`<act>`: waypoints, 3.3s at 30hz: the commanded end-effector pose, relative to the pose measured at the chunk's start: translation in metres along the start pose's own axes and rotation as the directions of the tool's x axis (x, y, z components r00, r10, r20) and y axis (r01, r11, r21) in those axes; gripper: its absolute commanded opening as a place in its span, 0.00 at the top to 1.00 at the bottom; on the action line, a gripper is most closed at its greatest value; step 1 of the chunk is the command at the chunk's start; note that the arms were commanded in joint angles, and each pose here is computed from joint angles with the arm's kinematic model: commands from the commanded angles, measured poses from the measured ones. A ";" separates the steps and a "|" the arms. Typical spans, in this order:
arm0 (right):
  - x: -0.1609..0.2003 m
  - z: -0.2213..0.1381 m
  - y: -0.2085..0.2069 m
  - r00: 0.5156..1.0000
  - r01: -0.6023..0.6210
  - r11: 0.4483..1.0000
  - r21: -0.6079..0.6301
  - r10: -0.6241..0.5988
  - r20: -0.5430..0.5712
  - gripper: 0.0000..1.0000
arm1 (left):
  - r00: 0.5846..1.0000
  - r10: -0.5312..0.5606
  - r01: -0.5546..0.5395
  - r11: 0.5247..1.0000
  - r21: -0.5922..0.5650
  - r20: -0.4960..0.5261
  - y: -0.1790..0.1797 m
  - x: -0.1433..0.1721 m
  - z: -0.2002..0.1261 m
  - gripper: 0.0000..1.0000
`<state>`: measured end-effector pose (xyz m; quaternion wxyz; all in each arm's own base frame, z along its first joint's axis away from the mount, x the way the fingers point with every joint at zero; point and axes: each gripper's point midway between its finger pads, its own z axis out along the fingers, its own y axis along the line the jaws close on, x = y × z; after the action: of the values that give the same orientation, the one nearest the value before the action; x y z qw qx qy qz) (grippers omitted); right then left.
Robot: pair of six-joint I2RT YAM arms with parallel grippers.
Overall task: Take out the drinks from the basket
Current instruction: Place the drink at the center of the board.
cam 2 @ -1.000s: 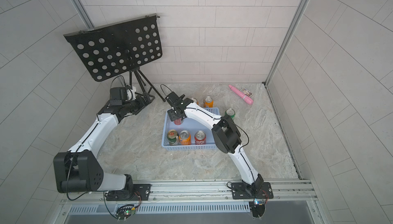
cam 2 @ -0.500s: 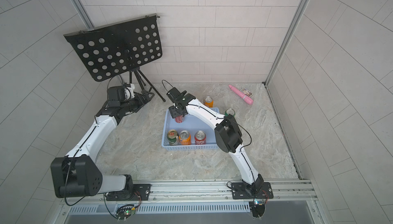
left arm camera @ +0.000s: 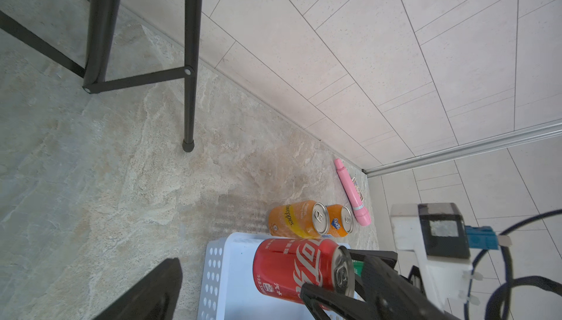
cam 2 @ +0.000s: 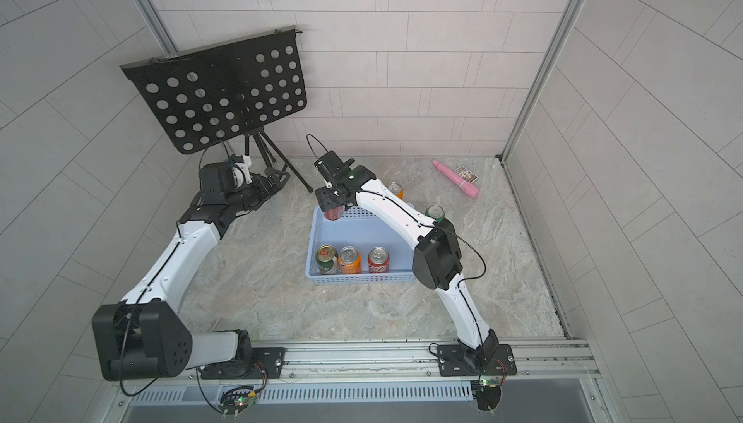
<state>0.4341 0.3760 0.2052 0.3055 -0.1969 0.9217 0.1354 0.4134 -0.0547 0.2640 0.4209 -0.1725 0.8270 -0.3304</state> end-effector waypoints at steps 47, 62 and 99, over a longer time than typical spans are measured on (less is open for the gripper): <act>-0.060 0.053 -0.041 0.984 -0.044 0.995 0.089 0.027 0.179 0.84 | 0.997 -0.053 0.058 0.993 0.100 -0.047 -0.006 -0.016 0.048 0.00; -0.040 0.079 -0.047 0.993 -0.027 0.992 0.127 0.012 0.119 0.84 | 0.998 -0.046 0.051 0.994 0.100 -0.047 -0.008 -0.014 0.042 0.00; -0.015 0.089 -0.037 1.000 -0.006 0.995 0.102 0.003 0.029 0.24 | 0.998 -0.032 0.037 0.996 0.085 -0.054 -0.005 -0.008 0.037 0.00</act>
<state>0.5060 0.3738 0.1236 0.3108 -0.1751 0.9306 0.0827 0.4549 -0.0660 0.2507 0.3945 -0.1736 0.8196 -0.3773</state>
